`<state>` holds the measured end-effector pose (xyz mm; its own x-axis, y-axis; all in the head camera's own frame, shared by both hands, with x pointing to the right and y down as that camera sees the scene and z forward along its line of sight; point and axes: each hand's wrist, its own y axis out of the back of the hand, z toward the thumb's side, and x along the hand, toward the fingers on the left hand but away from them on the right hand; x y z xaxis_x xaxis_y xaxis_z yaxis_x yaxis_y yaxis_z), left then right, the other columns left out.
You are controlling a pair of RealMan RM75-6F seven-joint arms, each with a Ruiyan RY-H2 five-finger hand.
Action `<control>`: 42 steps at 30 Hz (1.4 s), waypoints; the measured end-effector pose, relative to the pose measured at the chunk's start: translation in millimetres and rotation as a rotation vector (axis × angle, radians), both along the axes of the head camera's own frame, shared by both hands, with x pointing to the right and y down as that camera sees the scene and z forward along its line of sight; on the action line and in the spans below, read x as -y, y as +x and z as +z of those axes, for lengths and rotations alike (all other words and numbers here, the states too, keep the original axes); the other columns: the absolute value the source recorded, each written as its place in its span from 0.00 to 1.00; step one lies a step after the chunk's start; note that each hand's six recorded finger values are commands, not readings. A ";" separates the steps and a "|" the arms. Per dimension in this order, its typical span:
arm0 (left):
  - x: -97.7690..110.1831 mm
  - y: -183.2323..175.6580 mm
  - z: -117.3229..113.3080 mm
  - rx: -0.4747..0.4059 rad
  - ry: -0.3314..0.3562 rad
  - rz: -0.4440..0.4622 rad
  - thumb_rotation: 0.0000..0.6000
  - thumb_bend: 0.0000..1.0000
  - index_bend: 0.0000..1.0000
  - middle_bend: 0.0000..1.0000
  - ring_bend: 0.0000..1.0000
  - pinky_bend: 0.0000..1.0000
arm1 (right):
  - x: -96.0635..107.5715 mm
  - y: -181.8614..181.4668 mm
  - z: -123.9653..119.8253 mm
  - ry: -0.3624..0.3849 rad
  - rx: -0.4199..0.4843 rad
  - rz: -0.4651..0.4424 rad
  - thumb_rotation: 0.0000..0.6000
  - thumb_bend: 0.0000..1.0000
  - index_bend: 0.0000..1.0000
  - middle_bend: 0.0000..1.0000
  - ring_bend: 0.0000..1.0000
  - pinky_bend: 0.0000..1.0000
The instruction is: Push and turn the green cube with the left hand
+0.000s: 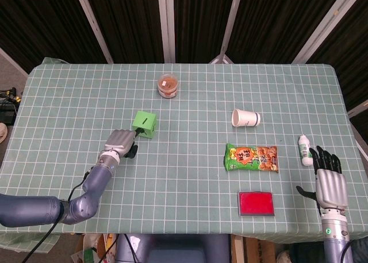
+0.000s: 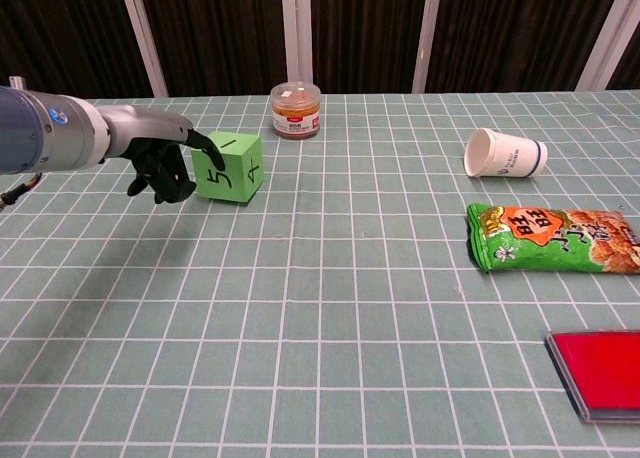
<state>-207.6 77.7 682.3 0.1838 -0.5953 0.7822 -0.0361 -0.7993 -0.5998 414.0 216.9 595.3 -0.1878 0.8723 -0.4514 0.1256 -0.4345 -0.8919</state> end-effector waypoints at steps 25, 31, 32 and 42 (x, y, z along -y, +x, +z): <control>14.5 35.0 8.7 -0.001 0.039 0.019 1.00 0.73 0.18 0.75 0.57 0.69 | 0.3 0.9 3.9 -0.013 -0.005 0.008 1.00 0.04 0.08 0.00 0.00 0.00; 21.2 38.1 10.9 0.012 0.064 0.023 1.00 0.73 0.18 0.75 0.57 0.69 | 0.2 0.5 4.8 -0.015 -0.010 0.007 1.00 0.04 0.08 0.00 0.00 0.00; 22.1 38.2 11.0 0.014 0.067 0.024 1.00 0.73 0.18 0.75 0.57 0.69 | 0.1 0.4 5.2 -0.016 -0.011 0.007 1.00 0.04 0.08 0.00 0.00 0.00; 31.0 41.0 15.4 0.025 0.092 0.010 1.00 0.73 0.18 0.75 0.57 0.69 | -0.8 -0.7 9.7 -0.035 -0.018 0.001 1.00 0.05 0.08 0.00 0.00 0.00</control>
